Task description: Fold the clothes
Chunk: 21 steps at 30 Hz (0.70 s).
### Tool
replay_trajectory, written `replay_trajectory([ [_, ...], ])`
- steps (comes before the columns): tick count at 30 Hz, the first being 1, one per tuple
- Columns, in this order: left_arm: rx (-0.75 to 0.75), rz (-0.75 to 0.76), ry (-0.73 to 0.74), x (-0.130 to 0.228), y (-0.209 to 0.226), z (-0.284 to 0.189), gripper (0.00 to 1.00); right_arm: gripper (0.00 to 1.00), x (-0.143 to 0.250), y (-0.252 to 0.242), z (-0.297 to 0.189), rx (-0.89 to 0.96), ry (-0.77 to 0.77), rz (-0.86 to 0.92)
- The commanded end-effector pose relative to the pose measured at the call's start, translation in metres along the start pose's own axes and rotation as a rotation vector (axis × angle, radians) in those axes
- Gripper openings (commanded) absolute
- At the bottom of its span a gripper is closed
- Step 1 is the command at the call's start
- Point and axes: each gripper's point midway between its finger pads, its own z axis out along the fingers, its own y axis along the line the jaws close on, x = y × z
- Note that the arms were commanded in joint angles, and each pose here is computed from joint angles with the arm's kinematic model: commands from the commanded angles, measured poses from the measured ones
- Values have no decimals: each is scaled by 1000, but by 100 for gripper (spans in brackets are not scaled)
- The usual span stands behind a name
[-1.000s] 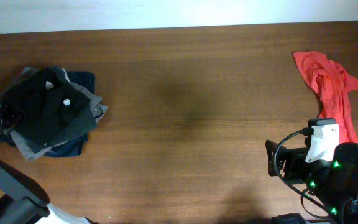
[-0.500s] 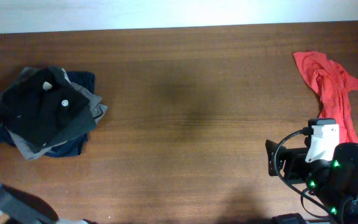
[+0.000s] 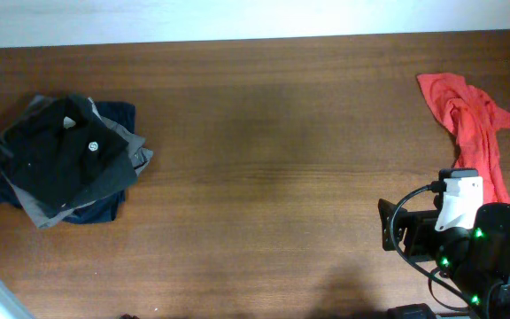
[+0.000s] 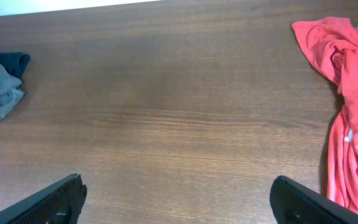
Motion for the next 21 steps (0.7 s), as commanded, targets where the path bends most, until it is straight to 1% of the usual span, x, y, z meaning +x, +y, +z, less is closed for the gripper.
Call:
replay_trajectory([
  [1, 105, -9, 10, 1, -19, -6, 99, 99, 0, -2, 1, 14, 2, -2],
  [9, 125, -18, 41, 9, -22, -7, 99, 99, 0, -2, 1, 14, 2, -2],
  [21, 164, -3, 47, 10, -29, -8, 99, 99, 0, -2, 1, 14, 2, -2],
])
